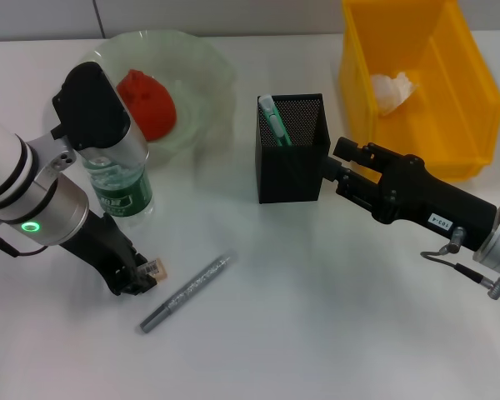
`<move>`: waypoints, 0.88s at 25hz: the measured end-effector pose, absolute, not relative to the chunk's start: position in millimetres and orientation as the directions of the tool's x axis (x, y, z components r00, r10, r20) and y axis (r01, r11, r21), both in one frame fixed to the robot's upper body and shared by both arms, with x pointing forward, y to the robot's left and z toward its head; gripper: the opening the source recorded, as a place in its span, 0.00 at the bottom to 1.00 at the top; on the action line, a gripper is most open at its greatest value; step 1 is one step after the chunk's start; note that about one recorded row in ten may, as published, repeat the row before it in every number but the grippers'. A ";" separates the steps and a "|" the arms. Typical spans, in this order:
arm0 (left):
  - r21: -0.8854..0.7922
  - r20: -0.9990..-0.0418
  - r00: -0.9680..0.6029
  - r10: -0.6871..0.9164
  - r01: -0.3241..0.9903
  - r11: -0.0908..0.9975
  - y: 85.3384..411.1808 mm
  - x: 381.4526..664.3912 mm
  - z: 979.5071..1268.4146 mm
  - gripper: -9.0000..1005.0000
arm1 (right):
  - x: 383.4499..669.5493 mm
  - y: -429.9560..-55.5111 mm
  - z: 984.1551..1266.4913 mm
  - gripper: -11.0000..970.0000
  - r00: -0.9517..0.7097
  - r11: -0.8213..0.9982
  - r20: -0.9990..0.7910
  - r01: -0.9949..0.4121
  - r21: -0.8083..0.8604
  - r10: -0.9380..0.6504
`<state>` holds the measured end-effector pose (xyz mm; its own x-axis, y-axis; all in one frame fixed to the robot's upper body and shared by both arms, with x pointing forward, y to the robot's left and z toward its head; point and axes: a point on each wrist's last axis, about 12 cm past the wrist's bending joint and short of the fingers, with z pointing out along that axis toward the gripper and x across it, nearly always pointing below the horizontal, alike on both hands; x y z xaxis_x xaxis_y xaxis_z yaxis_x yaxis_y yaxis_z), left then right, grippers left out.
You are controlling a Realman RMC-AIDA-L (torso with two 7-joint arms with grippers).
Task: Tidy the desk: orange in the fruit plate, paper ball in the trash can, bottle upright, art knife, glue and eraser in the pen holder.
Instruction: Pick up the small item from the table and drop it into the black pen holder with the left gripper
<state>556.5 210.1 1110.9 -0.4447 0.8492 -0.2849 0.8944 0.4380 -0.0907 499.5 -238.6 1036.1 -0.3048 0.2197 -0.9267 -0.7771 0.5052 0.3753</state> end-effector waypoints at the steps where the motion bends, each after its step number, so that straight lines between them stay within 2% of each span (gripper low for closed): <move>1: -0.090 -0.285 -0.444 0.850 0.895 0.437 210.0 556.5 1111.3 0.29 | 499.5 -238.8 1036.0 0.53 -0.305 0.507 -0.926 -0.776 0.376 0.221; 5: -0.088 -0.307 -0.427 0.850 0.902 0.422 206.4 556.0 1119.2 0.29 | 499.8 -240.2 1035.9 0.53 -0.303 0.515 -0.926 -0.770 0.378 0.227; 15: -0.089 -0.450 -0.326 0.832 0.943 0.321 187.8 549.8 1154.5 0.29 | 498.9 -242.5 1035.0 0.53 -0.304 0.525 -0.923 -0.760 0.384 0.235; 17: -0.089 -0.450 -0.326 0.832 0.943 0.321 187.8 549.8 1154.5 0.29 | 498.9 -242.5 1034.9 0.53 -0.304 0.526 -0.923 -0.759 0.384 0.235; 18: -0.076 -0.487 -0.294 0.822 0.952 0.295 180.4 551.0 1163.1 0.29 | 498.7 -242.6 1034.6 0.53 -0.305 0.526 -0.923 -0.758 0.385 0.236; 22: -0.072 -0.501 -0.283 0.818 0.956 0.286 178.2 551.5 1165.8 0.30 | 497.5 -243.2 1031.8 0.53 -0.315 0.536 -0.920 -0.747 0.393 0.234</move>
<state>551.5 178.2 1165.8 -0.2825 0.8177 -0.5015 0.9555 0.2860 -0.0719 497.5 -243.2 1031.8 -0.3152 0.2343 -0.9196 -0.7471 0.5363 0.3927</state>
